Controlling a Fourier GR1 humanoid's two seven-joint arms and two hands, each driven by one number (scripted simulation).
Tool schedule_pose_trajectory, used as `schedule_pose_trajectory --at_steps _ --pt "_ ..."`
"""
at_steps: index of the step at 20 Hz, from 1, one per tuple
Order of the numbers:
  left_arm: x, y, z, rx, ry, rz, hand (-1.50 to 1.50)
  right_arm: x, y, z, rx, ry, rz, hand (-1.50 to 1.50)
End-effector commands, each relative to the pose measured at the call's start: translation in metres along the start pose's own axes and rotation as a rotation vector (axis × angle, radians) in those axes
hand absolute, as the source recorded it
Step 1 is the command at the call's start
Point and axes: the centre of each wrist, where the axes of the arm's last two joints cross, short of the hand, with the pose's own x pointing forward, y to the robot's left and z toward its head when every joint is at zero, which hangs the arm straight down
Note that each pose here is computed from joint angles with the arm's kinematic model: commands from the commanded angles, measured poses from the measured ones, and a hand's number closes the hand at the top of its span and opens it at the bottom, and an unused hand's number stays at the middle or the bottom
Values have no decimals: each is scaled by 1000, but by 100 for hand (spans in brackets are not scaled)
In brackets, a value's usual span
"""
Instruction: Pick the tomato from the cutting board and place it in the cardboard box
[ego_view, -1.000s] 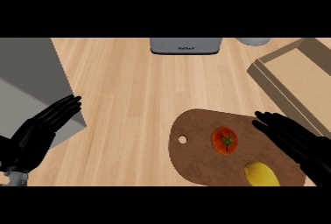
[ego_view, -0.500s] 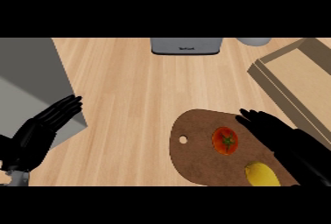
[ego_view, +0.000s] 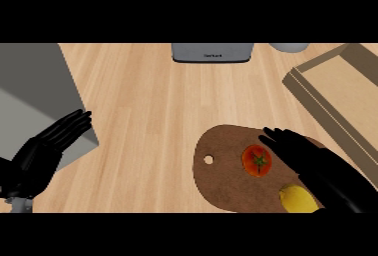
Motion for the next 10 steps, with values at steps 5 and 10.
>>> schedule_pose_trajectory --at_steps 5,10 --pt "15 22 -17 86 14 1 0 3 8 -4 -26 -21 55 -150" --pt "-5 9 -7 93 6 -17 0 33 21 -22 -15 25 67 -150"
